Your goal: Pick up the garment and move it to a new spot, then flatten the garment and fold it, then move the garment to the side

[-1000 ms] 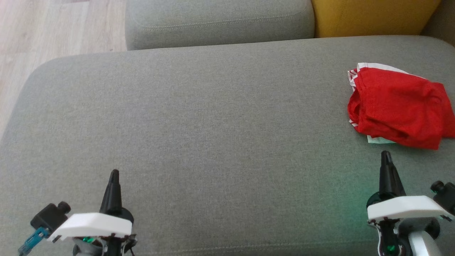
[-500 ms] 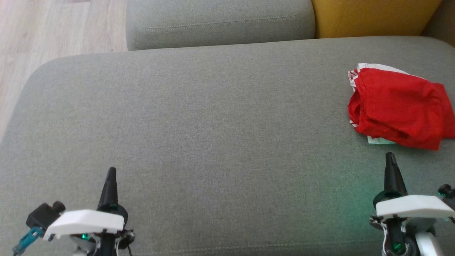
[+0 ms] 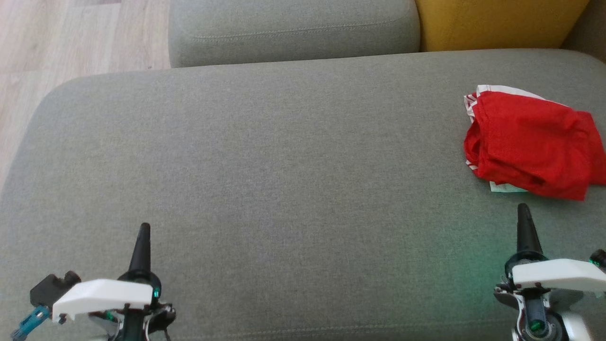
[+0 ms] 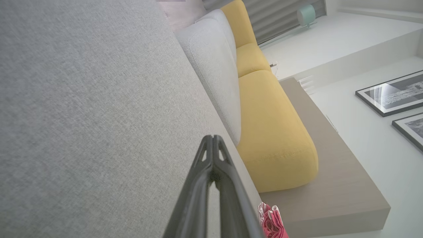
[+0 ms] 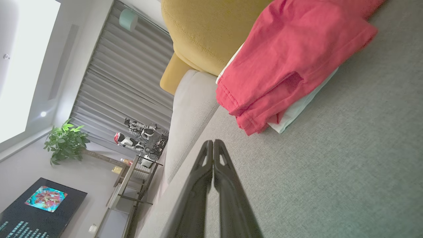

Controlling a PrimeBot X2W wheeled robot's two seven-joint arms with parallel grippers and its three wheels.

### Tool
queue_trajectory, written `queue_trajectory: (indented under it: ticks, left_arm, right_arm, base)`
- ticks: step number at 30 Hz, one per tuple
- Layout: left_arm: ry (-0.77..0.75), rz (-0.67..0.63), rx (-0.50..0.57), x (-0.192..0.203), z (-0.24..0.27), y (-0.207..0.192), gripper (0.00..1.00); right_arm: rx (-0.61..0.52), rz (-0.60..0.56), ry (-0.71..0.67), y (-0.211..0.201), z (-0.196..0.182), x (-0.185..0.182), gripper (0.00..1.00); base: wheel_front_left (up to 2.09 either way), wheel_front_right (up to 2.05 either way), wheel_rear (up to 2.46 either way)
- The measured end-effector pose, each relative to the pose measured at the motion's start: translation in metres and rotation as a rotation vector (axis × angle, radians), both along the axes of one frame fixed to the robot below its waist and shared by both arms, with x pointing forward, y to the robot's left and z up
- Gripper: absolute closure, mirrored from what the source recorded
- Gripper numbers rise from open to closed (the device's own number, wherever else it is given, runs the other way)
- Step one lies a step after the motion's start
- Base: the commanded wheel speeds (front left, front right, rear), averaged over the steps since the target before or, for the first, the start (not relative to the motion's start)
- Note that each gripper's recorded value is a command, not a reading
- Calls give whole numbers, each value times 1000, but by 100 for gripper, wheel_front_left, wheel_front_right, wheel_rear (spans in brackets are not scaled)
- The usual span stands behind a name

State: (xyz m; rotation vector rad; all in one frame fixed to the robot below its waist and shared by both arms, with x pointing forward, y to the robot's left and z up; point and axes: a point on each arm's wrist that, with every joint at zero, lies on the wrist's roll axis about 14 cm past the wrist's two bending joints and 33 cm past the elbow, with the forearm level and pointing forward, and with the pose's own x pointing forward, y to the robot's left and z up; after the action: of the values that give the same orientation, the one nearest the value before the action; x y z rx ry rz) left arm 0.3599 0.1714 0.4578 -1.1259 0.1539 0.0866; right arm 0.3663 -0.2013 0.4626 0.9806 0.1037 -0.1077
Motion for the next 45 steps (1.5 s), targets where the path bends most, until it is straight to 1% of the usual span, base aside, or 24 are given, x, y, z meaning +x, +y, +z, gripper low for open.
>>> queue_trajectory:
  ticks: [22,45]
  left_arm:
    - [-5,20,-193,4,3,5,100]
    - [-45,37,-403,11,14,11,100]
  right_arm:
    - [250,-31,-21,-4,6,4,100]
    - [521,-53,-49,-6,10,5,100]
  base:
    - [0,0,0]
    - [0,0,0]
